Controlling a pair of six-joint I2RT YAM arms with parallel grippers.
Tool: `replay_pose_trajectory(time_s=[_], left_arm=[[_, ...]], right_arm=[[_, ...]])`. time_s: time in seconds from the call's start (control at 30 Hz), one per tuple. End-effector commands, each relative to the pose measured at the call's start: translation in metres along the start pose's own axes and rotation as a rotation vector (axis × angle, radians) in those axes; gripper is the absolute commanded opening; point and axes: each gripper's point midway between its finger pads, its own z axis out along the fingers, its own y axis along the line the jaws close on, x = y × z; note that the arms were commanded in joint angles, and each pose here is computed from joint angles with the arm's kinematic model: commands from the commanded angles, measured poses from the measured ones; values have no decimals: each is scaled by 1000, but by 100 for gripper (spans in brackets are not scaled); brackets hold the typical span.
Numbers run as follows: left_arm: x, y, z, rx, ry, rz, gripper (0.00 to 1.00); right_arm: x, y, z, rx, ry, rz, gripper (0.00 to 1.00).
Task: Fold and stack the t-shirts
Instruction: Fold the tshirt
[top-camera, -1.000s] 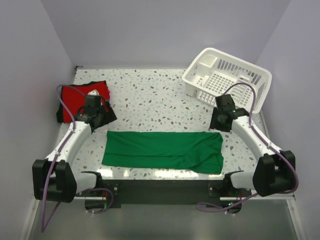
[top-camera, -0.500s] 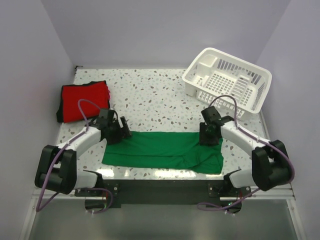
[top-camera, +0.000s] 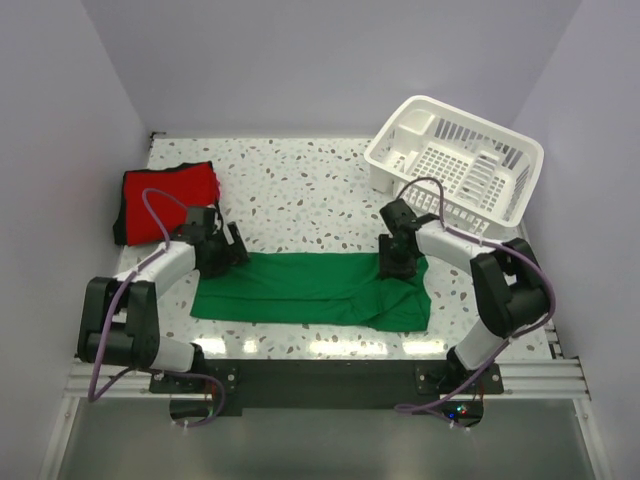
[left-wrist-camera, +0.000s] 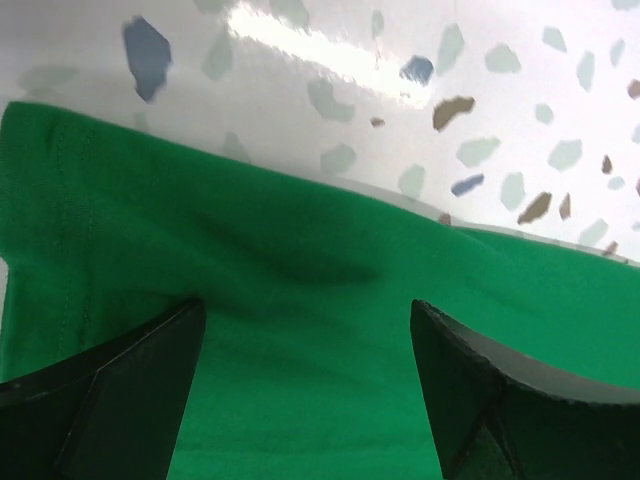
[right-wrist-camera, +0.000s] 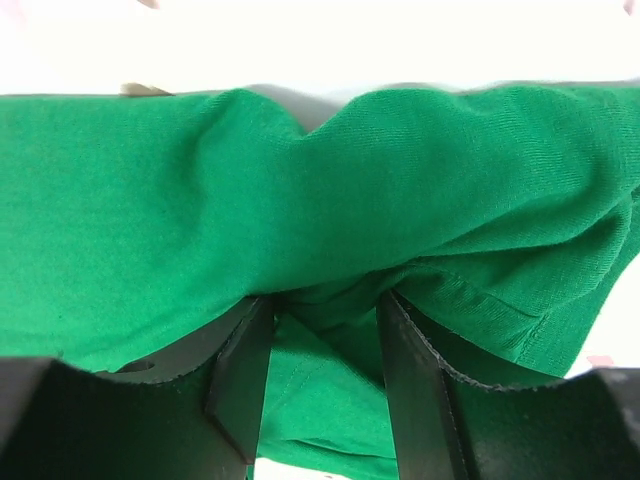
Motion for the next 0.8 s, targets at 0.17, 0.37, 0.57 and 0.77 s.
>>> replay_pose_trajectory(time_s=[0.17,0.37,0.57,0.77], left_arm=[[-28,14,2,-103,-26,107,89],[-38,0,-9,-55,-47,126,89],[-25,4,-11,-40,-35,125,89],[-16,8,-10,-40,-19,132,89]], right_arm=[[-18,32,-9,-81,-41,-9,39],[-8,32,-23,-115,-52,-10,23],[3,32,-29,-122,-55,-13,23],[6,23,-30,-80,-68,-10,40]])
